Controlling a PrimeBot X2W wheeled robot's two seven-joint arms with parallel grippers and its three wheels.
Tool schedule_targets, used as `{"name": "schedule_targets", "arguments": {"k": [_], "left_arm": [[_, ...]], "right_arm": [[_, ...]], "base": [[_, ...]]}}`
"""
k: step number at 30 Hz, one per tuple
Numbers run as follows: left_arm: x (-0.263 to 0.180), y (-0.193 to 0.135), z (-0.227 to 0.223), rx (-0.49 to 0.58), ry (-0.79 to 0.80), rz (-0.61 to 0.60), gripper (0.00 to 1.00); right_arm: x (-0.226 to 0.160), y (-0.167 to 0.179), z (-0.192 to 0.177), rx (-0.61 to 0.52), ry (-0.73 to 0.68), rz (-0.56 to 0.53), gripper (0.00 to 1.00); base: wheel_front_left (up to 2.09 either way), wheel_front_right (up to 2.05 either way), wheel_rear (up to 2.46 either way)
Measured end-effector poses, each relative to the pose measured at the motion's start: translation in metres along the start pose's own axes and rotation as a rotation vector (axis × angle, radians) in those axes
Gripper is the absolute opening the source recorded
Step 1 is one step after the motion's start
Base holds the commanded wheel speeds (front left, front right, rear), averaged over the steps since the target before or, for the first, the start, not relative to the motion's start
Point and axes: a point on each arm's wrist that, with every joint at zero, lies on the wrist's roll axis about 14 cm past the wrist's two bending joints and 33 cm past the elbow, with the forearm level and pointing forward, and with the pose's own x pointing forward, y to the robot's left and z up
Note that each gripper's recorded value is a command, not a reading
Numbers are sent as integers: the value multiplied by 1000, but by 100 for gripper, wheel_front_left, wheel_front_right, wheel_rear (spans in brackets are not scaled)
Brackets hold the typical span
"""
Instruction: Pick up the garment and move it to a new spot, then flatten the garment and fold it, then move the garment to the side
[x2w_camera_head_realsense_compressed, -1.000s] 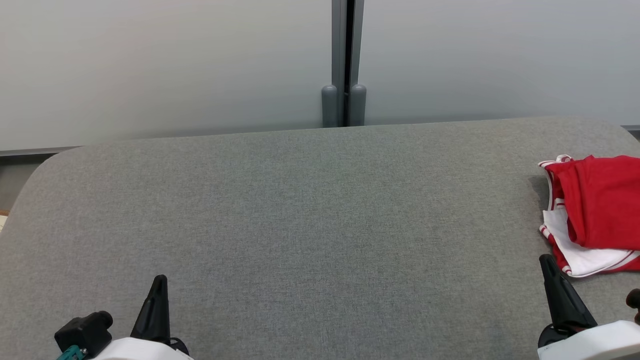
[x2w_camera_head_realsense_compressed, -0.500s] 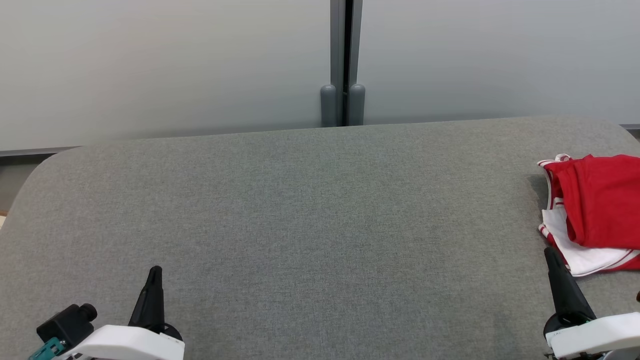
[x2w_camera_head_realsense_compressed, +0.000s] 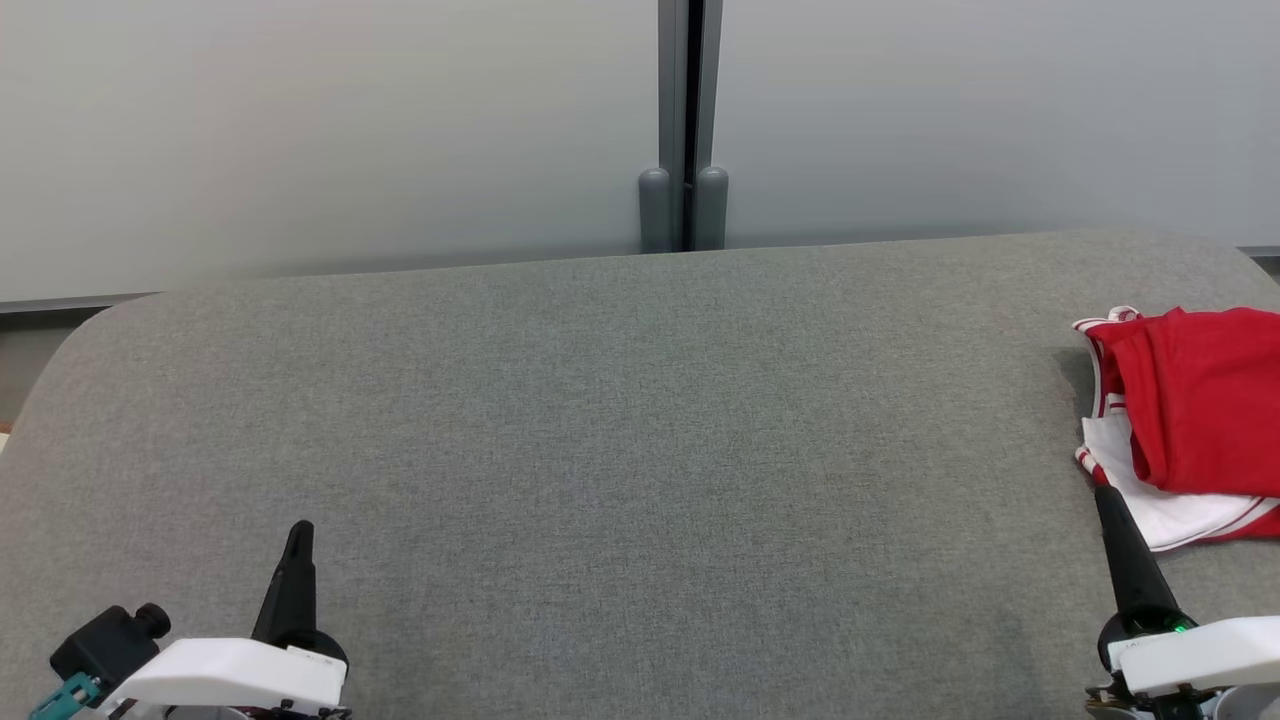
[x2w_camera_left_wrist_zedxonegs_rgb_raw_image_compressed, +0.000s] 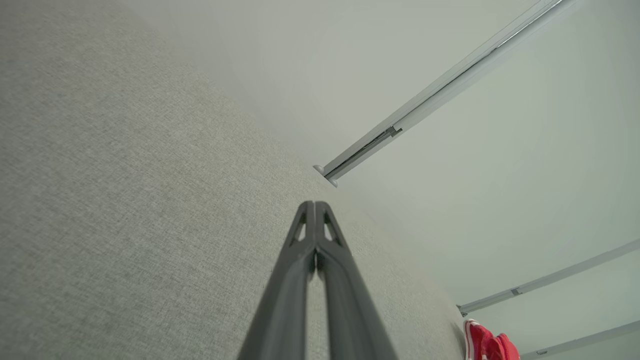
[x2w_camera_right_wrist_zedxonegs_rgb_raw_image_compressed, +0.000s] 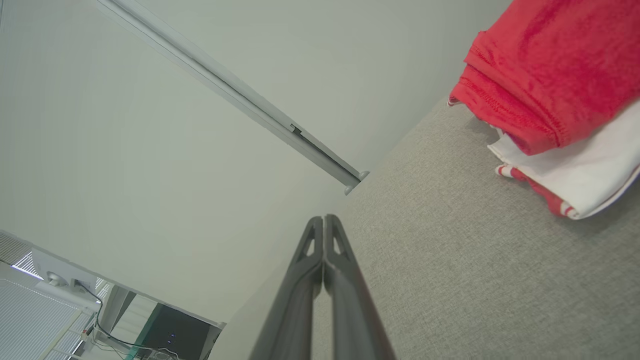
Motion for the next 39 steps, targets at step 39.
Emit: {"name": "schedule_targets", "arguments": {"k": [39], "left_arm": [[15, -12, 13, -422, -7, -64, 0]], "right_arm": [[13, -7, 11, 404, -73, -7, 0]], "base": [[0, 0, 0]]}}
